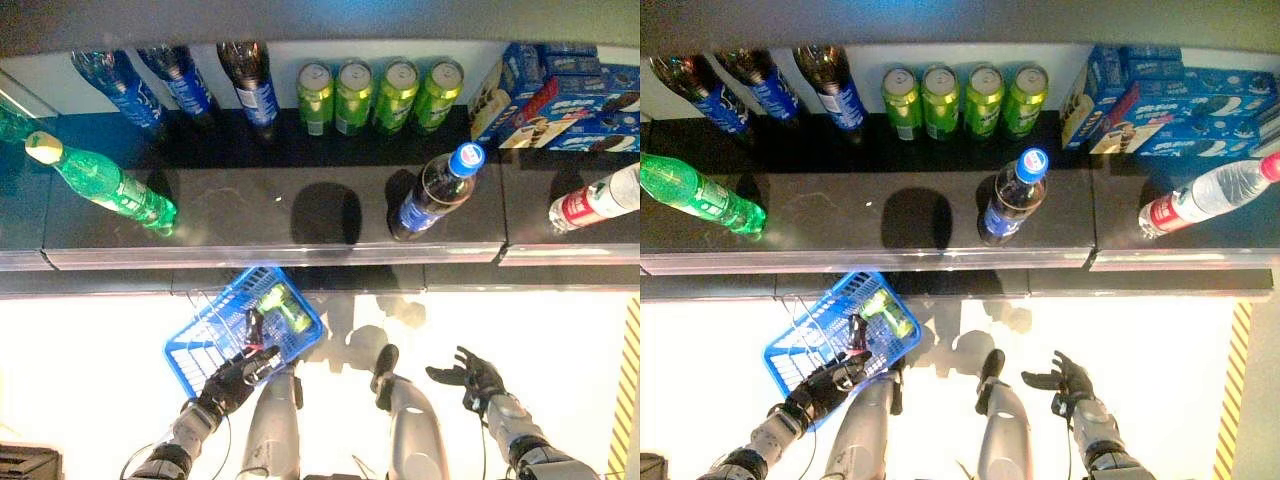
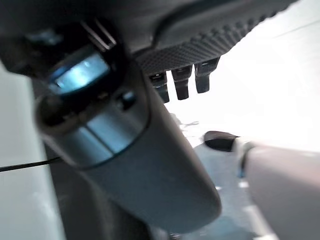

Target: Pick up the drink and place into the basket.

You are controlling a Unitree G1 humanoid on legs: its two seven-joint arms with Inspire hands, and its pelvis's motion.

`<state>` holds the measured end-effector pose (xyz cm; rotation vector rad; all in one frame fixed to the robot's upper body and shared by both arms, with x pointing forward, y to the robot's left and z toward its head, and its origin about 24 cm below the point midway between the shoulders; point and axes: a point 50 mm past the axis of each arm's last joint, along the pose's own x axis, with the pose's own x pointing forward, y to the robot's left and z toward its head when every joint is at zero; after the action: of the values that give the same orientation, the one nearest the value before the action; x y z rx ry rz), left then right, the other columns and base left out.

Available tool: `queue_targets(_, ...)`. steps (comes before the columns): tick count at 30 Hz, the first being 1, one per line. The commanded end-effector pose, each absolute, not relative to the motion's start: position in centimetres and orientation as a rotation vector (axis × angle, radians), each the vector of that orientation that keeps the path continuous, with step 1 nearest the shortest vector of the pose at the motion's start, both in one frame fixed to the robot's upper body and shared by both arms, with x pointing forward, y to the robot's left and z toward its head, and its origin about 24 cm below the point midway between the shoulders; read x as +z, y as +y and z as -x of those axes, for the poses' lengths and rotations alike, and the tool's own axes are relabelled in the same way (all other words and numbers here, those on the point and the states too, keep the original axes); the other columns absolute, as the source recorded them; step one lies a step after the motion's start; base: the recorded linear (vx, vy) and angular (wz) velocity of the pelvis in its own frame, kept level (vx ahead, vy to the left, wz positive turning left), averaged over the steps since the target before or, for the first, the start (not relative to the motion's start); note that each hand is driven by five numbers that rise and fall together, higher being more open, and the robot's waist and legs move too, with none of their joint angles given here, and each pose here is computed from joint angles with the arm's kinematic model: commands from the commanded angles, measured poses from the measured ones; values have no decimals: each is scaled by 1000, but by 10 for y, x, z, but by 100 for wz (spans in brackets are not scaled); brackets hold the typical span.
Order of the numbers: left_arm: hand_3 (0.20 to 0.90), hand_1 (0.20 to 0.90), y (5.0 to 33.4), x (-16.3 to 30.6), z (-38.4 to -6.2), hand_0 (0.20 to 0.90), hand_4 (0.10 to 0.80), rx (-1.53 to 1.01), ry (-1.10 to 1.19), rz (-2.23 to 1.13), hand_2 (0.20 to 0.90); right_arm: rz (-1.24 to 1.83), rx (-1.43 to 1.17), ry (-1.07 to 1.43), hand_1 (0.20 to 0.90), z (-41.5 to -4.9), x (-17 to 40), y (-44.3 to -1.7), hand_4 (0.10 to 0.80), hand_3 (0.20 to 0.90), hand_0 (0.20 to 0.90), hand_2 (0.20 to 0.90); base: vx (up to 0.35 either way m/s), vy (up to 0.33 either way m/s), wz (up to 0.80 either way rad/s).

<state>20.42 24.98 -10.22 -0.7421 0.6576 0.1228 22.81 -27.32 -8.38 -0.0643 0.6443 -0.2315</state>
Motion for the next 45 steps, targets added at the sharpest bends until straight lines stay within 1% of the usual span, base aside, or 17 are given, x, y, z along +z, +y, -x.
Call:
queue_targets(1, 200, 300, 240, -92, -215, 300, 100, 32, 543, 792, 300, 99, -202, 467, 900, -235, -60, -286, 800, 900, 900, 900, -15, -42, -5)
queue_targets(10, 200, 300, 248, -94, -201, 300, 100, 39, 539, 788, 300, 160, -56, 202, 900, -262, -12, -259, 800, 900, 900, 900, -26, -43, 2)
queue_targets(20, 200, 300, 255, -100, -183, 300, 100, 73, 553, 790, 300, 484, 178, -64, 900, -266, 40, -227, 800, 900, 900, 900, -6, -11, 5)
queue_targets(28, 200, 300, 253, -100, -183, 300, 100, 67, 543, 796, 300, 671, 291, -196, 900, -264, 71, -218, 800, 900, 900, 900, 5, 0, 2)
queue_targets(34, 200, 300, 256, -100, -180, 300, 100, 70, 539, 800, 300, 844, 311, -347, 900, -260, 96, -213, 800, 900, 900, 900, 0, 0, 0)
queue_targets(45, 200, 300, 254, -105, -171, 300, 100, 82, 538, 811, 300, 826, 171, -598, 900, -243, 123, -215, 800, 900, 900, 900, 9, 2, -2)
